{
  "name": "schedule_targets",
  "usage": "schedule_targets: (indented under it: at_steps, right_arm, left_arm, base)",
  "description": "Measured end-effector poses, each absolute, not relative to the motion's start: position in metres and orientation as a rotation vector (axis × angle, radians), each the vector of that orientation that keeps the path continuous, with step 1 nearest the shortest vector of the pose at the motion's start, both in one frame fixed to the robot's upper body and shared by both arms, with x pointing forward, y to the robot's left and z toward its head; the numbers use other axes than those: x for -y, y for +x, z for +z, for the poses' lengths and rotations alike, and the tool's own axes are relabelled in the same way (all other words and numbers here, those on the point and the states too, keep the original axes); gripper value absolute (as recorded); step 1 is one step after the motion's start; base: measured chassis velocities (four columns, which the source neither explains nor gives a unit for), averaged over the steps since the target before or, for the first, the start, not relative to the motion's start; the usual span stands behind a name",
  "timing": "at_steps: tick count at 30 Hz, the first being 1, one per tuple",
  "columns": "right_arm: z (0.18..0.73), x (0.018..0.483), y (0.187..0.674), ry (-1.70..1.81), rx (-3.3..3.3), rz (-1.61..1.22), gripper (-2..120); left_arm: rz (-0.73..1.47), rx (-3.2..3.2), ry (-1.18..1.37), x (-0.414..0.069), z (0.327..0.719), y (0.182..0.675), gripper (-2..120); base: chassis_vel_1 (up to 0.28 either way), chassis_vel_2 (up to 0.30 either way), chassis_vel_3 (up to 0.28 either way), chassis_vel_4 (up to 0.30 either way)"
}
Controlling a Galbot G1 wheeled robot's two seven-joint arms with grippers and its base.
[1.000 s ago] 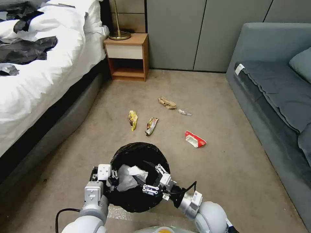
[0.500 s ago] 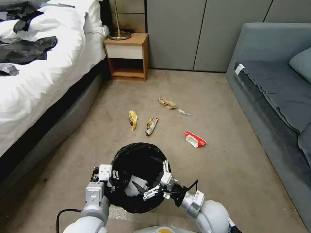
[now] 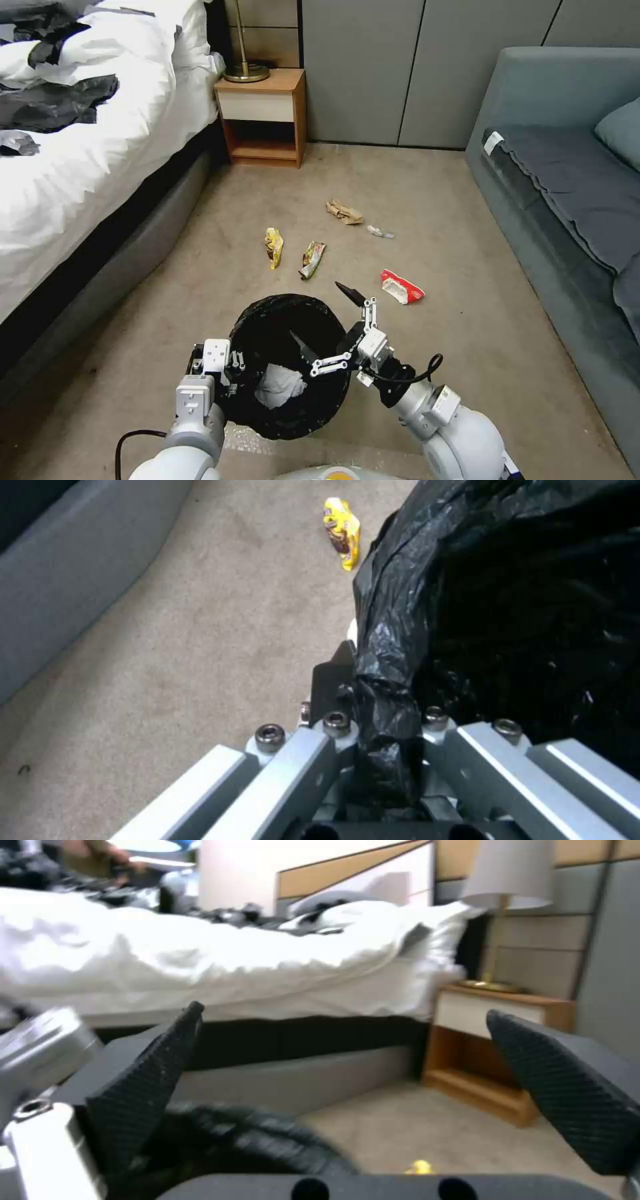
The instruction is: Pick up the trash bin, then pick up the garbage from the floor and place it into the trash bin.
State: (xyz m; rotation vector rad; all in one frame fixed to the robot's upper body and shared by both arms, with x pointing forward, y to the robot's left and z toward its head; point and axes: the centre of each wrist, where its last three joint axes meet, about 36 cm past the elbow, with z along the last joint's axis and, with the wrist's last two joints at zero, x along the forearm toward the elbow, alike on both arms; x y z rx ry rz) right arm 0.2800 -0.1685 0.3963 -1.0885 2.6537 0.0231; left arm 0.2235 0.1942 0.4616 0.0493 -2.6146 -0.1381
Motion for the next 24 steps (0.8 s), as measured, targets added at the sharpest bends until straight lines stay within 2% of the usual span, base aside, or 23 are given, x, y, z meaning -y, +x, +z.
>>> schedule_targets:
  at_steps: [5,12,24]
  right_arm:
    - [0.416,0.171,0.264,-0.777,-2.739,0.060,100]
    - [0.406,0.178,0.243,-0.478,-2.859,0.080,100]
    - [0.364,0.200,0.224,-0.286,-2.948,0.048,100]
  left_arm:
    - [-0.145,2.620,0.054,-0.197,0.460,0.224,1]
    - [-0.138,2.634,0.051,-0.200,0.459,0.228,1]
    - [-0.130,2.655,0.021,-0.203,0.459,0.232,1]
  base:
    - [0.000,0.000,0.000,0.000]
    - [0.000,0.000,0.000,0.000]
    - [0.000,0.000,0.000,0.000]
